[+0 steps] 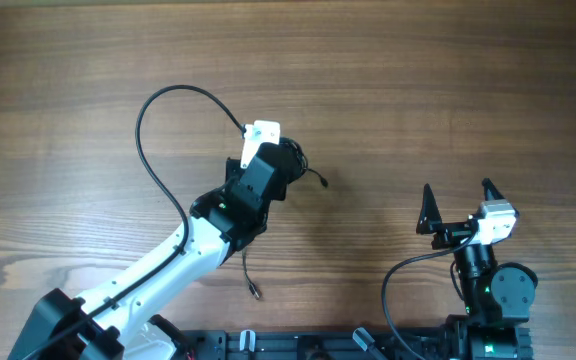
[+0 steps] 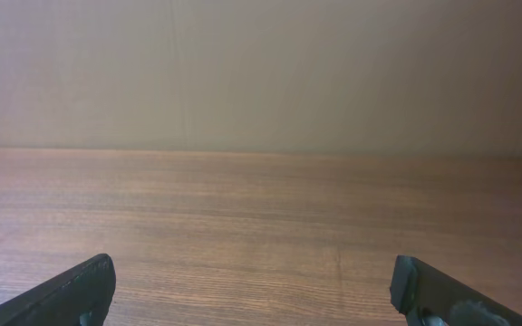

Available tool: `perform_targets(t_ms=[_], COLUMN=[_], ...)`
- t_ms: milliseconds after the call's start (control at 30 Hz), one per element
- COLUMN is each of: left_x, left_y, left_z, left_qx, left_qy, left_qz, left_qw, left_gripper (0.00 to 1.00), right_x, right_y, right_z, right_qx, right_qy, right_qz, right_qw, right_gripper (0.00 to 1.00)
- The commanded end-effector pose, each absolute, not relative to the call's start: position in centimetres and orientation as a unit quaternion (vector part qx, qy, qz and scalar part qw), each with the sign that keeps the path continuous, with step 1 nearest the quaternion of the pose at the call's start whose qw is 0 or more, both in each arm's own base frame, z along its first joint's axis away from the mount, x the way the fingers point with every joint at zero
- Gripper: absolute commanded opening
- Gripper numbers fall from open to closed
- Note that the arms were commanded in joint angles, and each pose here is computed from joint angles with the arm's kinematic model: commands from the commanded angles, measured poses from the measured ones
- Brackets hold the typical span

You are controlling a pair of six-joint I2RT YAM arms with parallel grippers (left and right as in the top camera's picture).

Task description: Untangle cables

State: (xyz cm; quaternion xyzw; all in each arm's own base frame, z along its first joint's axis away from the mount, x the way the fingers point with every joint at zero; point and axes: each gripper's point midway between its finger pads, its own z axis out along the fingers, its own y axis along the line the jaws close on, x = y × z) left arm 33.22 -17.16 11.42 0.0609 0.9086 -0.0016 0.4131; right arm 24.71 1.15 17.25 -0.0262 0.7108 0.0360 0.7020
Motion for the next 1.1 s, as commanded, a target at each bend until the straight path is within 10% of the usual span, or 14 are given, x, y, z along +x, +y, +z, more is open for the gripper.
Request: perform_targets(t_ms=[0,333,1067], left_x=[32.5,29.8,28.9], left_y=[-19.4,-17.6,-17.4], left_z=[13.6,26.4,30.6], left_qx=[0.064,-0.031,-0.160], left_qy=[0.904,0.818,0.759], left_qz=[-0.089,-0.229,-0.363], left_qw=[0.414,0.526,0.517], left_gripper=[0.04,0.04,0.04], right_x=[24.7,22.1,21.1], right_y=[1.1,7.2,15.6], right_z=[17.6,23.9,30.5], right_qx=[-0.029,-0.077,-0.314], right_qy=[0.705,0.634,0.634], right_qz=[0.031,0.254,0.496], right_qw=[0.708,0.726,0.504], right_gripper=[1.00,1.00,1.00])
